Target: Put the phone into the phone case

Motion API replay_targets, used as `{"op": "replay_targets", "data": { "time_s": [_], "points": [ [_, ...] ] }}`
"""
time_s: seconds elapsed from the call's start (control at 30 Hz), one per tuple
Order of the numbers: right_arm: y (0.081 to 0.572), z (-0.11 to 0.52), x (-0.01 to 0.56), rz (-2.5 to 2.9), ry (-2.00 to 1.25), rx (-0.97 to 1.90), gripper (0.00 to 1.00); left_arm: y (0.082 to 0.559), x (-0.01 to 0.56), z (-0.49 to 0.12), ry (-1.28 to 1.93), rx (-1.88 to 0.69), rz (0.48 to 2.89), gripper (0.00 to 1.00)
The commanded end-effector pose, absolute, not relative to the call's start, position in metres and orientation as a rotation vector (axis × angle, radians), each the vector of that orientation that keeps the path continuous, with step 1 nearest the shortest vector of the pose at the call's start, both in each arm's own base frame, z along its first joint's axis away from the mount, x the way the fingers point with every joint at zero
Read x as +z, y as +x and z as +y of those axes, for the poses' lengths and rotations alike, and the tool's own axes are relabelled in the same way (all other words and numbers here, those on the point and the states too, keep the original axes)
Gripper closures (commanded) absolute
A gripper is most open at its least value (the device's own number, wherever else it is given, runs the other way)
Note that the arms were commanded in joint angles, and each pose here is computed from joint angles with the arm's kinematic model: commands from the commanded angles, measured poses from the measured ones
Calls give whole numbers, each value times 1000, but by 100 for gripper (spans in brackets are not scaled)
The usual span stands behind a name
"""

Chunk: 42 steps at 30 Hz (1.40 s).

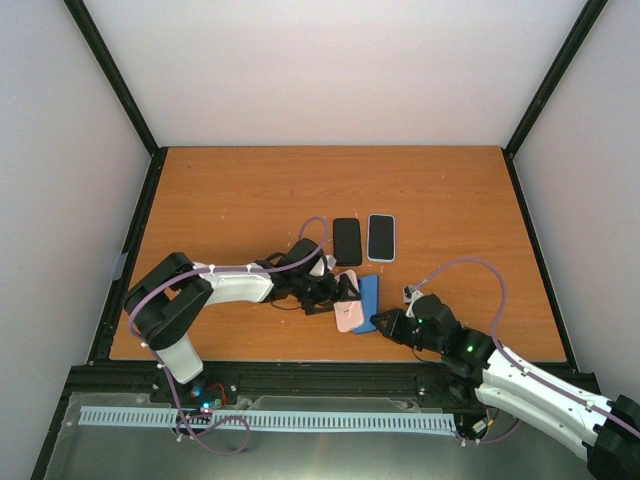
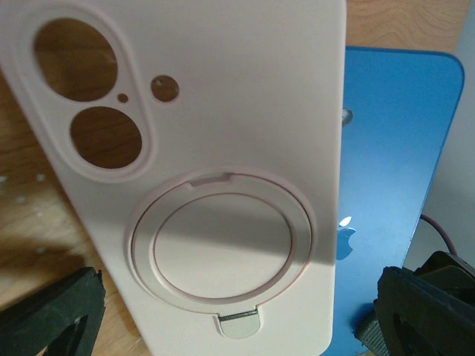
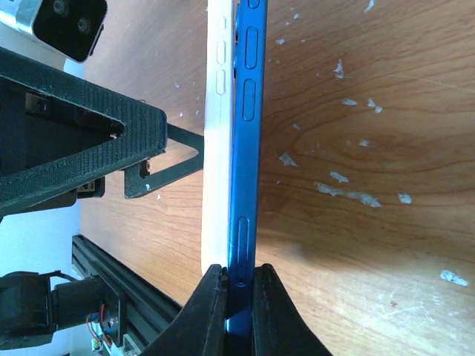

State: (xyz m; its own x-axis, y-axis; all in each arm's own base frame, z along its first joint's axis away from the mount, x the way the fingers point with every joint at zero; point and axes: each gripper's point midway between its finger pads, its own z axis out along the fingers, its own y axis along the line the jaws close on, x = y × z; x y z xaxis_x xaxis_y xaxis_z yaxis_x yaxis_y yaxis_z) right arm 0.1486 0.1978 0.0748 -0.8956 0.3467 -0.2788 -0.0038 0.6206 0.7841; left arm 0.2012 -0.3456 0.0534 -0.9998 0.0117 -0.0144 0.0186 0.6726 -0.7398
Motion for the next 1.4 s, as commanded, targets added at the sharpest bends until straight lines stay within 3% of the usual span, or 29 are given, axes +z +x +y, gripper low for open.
{"op": "replay_targets", "data": {
  "time_s": [0.0,0.8,1.0,1.37],
  "points": [
    [154,211,104,2325,227,1303,97,202,64,-343,103,-1232,2810,0],
    [161,278,139,2338,59,1340,97,195,75,-293,12,-1355,2695,3],
    [166,291,127,2439,24,1214,97,203,76,-271,-52,-1165,2706,4],
    [167,281,97,2655,101,831,97,209,72,-236,-229,-1002,2702,15]
  ]
}}
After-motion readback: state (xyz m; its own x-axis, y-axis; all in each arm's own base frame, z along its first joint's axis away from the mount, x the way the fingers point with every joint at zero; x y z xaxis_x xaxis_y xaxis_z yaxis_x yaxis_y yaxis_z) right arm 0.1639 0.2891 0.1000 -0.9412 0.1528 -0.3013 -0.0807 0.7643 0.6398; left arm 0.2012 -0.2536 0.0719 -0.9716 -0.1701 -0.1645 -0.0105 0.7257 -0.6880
